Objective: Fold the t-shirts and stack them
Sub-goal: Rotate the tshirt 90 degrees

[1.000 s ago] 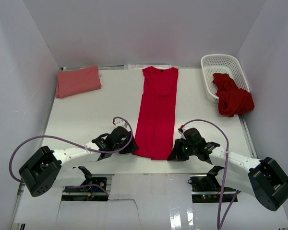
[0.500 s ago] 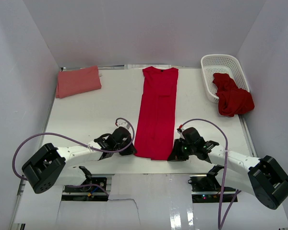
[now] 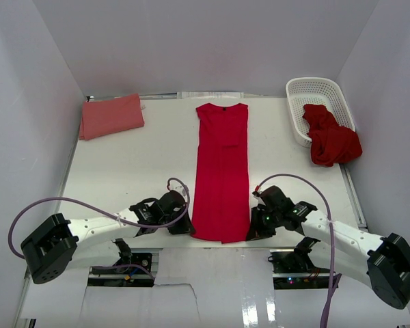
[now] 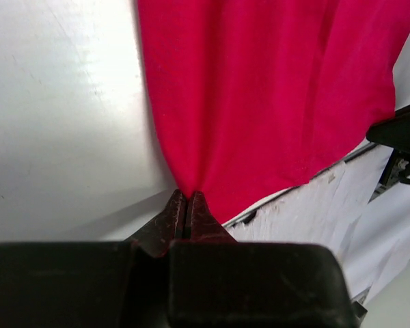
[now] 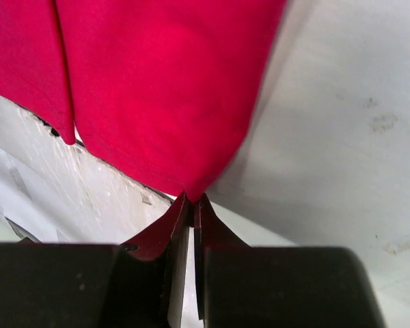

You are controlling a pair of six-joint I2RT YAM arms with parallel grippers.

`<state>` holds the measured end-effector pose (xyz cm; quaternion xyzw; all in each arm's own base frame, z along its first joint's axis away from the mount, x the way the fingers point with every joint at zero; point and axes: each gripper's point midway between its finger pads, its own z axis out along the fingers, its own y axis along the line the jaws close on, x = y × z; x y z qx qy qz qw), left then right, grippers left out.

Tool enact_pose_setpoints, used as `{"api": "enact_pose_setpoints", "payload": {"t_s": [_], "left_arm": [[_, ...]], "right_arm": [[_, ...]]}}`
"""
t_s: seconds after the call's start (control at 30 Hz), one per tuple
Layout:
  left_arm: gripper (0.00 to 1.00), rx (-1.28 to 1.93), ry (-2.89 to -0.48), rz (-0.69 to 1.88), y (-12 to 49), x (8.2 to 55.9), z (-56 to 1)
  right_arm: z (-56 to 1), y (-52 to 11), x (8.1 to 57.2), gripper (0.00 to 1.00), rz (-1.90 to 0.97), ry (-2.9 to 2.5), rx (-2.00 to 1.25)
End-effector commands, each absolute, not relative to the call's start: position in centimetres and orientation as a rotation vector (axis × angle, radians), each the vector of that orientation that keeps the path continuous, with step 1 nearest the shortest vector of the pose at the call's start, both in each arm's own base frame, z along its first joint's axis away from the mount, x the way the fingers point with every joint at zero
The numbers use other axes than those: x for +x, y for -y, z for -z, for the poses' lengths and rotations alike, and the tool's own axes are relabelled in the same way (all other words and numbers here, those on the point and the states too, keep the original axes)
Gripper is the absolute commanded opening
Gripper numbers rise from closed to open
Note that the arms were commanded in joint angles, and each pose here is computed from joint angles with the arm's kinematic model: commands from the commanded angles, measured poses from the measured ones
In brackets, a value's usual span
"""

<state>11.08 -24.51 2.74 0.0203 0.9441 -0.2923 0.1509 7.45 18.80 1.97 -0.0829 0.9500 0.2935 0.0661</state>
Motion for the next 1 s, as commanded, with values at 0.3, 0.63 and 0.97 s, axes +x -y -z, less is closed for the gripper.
{"api": "enact_pose_setpoints", "payload": {"t_s": [0.3,0.63,0.97], "left_arm": [[0.0,0.065,-2.749,0.927,26.5,9.2,-4.7],[0.0,0.048,-2.712,0.985,27.3,9.5,-6.4],[0.0,0.043,-2.747,0.951,27.0,9.0,-5.3]], "right_arm": [[-4.7,-19.3,7.7,0.08,-0.909,-2.834,-0.3],[-6.0,-20.9,8.6,0.29,-0.967,-2.807,-0.359],[-4.6,-19.1,7.1,0.75,-0.919,-2.859,-0.306]]}}
